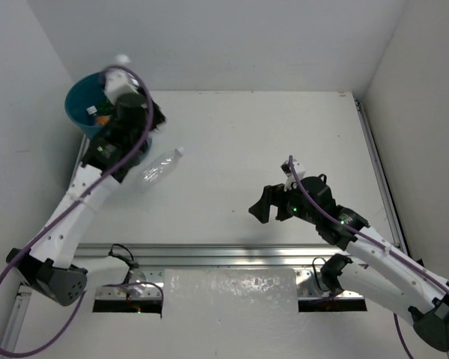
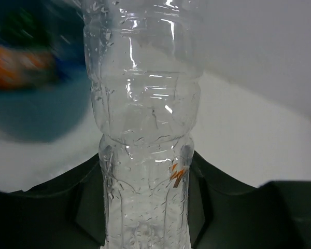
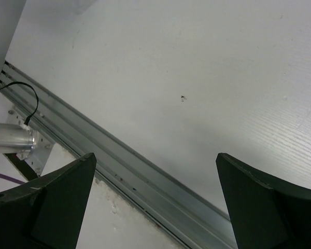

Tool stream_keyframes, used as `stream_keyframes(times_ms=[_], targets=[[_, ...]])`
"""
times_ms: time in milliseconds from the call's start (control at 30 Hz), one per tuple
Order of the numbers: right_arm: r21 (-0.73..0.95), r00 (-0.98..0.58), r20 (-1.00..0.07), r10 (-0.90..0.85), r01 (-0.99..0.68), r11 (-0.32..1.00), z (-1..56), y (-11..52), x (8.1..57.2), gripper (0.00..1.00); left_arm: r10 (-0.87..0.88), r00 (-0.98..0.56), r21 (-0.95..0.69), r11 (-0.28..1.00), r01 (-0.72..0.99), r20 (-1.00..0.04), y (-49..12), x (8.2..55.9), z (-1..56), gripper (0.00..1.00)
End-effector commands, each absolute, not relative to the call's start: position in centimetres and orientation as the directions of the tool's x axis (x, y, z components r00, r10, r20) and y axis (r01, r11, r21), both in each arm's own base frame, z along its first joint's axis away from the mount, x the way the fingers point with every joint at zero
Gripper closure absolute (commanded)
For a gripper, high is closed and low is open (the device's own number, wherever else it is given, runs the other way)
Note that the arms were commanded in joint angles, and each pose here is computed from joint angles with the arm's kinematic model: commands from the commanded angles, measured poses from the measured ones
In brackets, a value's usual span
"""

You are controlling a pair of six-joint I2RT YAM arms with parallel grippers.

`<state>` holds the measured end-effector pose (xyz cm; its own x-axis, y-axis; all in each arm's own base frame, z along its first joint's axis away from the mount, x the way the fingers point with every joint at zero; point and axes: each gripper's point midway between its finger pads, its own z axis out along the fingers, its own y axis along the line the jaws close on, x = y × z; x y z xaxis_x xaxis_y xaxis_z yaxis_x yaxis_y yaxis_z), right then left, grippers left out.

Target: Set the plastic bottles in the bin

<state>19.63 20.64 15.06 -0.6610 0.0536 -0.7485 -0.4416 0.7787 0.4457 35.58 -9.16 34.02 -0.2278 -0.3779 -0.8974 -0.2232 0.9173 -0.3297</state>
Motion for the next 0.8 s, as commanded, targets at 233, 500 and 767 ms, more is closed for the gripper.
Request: stream_keyframes(times_ms=[233, 500, 767], targets=[[0.421, -0.594, -0.803, 0.055, -0.499, 0.758, 17.4, 20.6, 19.7, 0.01, -0.353, 0.034, -0.285, 0.690, -0.665, -0.935, 9.6, 43.5, 41.2, 0.84], [0.384, -0.579, -0.815, 0.017, -0.519, 0.764, 17.4, 20.5, 19.9, 0.01, -0.348, -0.070, -0.191, 0.660, -0.727, -0.935, 13.0, 48.0, 37.7, 0.36], [0.382, -0.589, -0.808, -0.008, -0.534, 0.755, 16.8, 20.9, 19.9, 0.01, -0.366, -0.072, -0.206, 0.664, -0.719, -0.928, 12.6, 46.4, 38.7, 0.03]])
